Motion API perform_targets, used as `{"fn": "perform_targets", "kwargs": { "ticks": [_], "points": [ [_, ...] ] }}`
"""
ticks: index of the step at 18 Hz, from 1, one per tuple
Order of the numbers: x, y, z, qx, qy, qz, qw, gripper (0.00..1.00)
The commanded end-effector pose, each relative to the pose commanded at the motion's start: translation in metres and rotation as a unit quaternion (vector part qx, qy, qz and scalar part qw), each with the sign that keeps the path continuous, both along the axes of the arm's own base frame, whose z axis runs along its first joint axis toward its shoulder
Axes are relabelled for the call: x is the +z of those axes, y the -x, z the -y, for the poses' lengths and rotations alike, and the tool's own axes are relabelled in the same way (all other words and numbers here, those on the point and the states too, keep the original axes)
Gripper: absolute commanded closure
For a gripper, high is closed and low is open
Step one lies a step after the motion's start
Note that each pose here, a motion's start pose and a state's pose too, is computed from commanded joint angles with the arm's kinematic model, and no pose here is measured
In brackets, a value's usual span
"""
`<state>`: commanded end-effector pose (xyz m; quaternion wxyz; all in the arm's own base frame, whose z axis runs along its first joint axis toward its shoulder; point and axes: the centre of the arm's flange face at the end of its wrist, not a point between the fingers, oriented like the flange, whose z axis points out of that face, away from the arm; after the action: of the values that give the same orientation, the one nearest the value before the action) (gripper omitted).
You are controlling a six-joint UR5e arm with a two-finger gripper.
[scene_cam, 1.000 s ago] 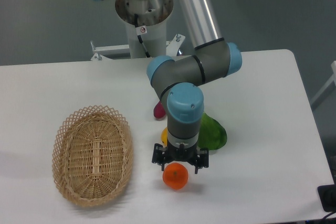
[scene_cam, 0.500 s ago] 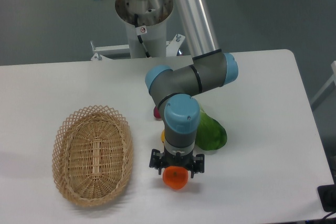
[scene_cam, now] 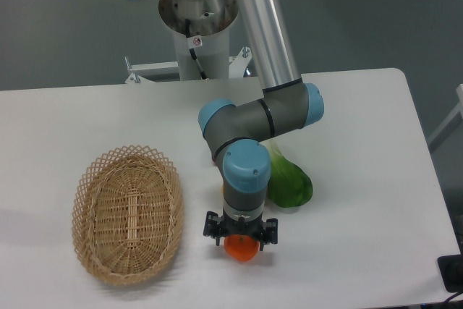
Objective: Pick up the orange from the table
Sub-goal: 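Close the gripper fingers around the orange, then lift the held orange up and back toward the bok choy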
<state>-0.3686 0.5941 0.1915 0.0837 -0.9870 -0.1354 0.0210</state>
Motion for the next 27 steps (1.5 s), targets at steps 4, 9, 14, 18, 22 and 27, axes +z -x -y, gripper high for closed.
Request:
{"fn": "perform_targets", "kwargs": {
  "ticks": [4, 9, 14, 18, 22, 27],
  "points": [
    [-0.005, -0.001, 0.002, 0.0, 0.007, -0.002, 1.0, 0.0],
    [-0.003, -0.002, 0.002, 0.004, 0.01, -0.005, 0.9999, 0.12],
    [0.0, 0.0, 0.001, 0.014, 0.008, -0.008, 0.9998, 0.25],
    [0.007, 0.001, -0.001, 0.011, 0.004, -0.013, 0.9998, 0.31],
    [0.017, 0.003, 0.0, 0.01, -0.002, -0.02, 0.9998, 0.31],
    [0.105, 0.022, 0.005, 0.001, -0.055, -0.069, 0.9961, 0.3]
  ]
}}
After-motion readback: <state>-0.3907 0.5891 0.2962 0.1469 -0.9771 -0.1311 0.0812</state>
